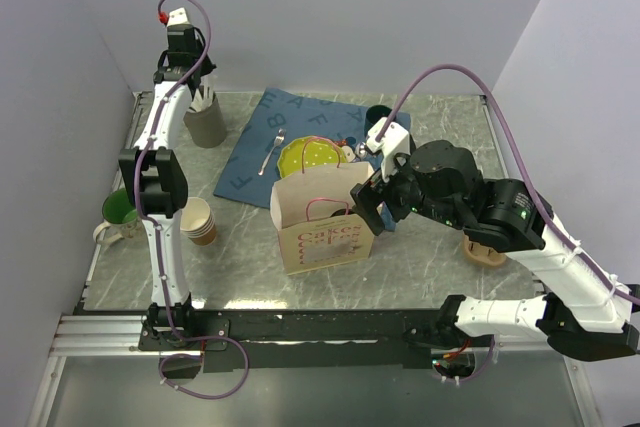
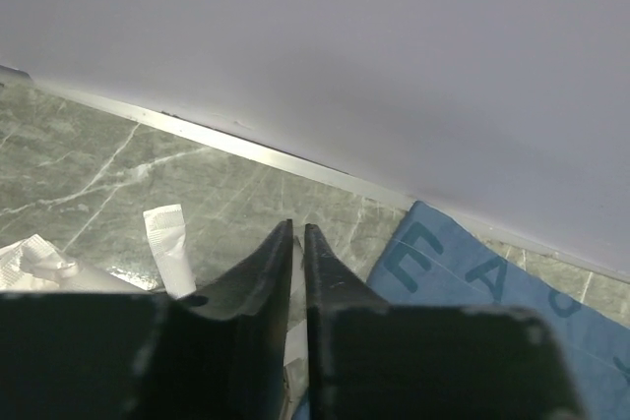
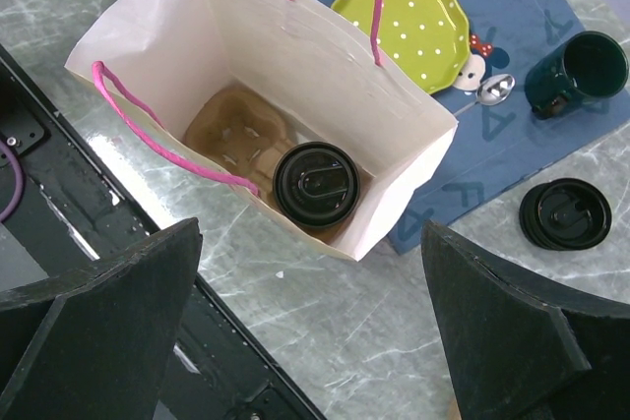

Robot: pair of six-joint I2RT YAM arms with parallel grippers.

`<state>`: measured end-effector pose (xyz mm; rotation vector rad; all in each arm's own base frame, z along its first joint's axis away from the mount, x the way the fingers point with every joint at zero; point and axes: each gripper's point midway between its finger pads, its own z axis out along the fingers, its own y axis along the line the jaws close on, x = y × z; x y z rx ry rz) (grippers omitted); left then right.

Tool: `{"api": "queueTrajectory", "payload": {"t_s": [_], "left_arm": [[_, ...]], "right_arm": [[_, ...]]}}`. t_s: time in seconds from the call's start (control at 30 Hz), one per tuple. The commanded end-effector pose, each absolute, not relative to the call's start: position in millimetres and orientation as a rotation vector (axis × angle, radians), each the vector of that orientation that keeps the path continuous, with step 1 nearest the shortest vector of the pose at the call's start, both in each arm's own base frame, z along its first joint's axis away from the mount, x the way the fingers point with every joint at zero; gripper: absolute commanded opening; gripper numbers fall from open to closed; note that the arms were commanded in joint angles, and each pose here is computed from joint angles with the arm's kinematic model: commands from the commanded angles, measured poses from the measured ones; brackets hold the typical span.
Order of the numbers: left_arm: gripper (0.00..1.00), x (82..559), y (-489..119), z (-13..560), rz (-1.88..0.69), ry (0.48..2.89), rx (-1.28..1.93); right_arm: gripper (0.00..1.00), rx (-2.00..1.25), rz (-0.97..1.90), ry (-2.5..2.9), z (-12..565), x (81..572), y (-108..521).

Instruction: Pack the takeout coffee

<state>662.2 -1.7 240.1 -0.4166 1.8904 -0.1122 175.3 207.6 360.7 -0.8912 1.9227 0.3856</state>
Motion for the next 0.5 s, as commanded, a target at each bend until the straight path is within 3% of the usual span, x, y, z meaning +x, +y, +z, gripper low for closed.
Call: {"api": "queueTrajectory", "payload": {"t_s": [0.0, 0.03, 0.47], "left_arm": [[0.11, 668, -2, 263, -0.13, 1.828, -0.384], [0.01, 668, -1, 264, -0.128, 1.828, -0.383], [0.01, 635, 12, 348, -0.057, 1.708, -0.387]], "right_arm": [[1.0, -0.843, 0.39, 1.902, 372, 175, 200], [1.0, -0.839, 0.391, 1.904, 372, 175, 199], [1.0, -0.826, 0.415, 1.859, 382, 173, 198]]}}
